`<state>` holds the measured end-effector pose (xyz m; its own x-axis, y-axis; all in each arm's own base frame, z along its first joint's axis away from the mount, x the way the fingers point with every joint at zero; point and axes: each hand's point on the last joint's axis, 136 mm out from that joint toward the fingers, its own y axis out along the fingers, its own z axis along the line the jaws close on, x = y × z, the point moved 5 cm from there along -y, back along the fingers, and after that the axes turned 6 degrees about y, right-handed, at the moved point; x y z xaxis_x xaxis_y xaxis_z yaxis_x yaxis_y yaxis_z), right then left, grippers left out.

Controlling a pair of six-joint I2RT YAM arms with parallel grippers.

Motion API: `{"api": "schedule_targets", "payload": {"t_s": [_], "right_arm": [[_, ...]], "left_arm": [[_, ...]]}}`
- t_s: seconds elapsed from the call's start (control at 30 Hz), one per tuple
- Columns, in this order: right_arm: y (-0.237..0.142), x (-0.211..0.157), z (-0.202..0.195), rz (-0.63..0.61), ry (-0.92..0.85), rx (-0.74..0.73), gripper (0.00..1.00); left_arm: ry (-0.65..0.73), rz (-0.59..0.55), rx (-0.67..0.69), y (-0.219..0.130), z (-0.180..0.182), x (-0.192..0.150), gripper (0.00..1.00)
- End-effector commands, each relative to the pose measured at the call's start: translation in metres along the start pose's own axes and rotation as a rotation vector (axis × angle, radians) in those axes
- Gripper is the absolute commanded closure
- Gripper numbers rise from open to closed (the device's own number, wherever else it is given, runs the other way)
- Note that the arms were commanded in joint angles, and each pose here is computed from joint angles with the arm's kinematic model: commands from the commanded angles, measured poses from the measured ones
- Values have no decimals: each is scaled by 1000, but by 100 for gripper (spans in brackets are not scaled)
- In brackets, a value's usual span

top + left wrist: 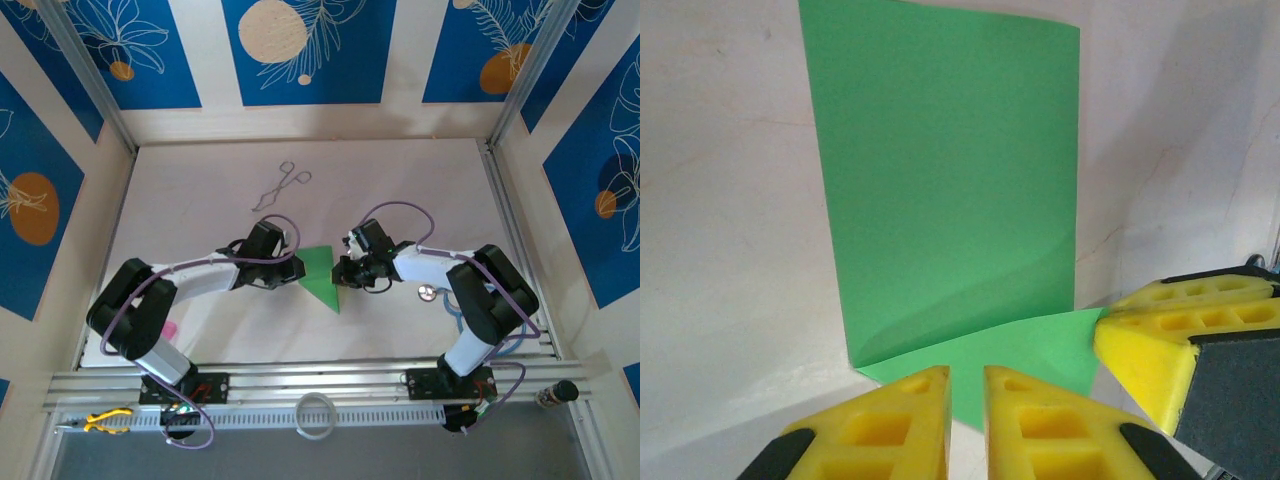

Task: Fold a paper plane with a square sheet of paper (pick it up from the middle)
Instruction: Third fold the triangle at the center of the table, then fourth fold the wing at the center of the table.

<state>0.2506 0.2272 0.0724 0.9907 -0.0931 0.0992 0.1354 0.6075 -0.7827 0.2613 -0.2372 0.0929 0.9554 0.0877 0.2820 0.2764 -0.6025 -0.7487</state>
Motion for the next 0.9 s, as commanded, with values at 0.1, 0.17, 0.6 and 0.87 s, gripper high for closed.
{"api": "schedule_targets", "payload": {"t_s": [0.1, 0.17, 0.6, 0.87], "right_arm": [[-6, 4, 12, 0, -31, 64, 93], [-10, 5, 15, -5, -37, 93, 95], [-37, 8, 22, -18, -37, 289, 98], [-45, 9, 19, -35, -22, 346, 98]], "left_arm": [[-15, -18, 7, -6, 5, 3, 81], [-23, -18, -5, -6, 5, 5, 78], [-127, -15, -139, -1, 8, 19, 55], [-160, 8, -179, 9, 8, 20, 52]]}}
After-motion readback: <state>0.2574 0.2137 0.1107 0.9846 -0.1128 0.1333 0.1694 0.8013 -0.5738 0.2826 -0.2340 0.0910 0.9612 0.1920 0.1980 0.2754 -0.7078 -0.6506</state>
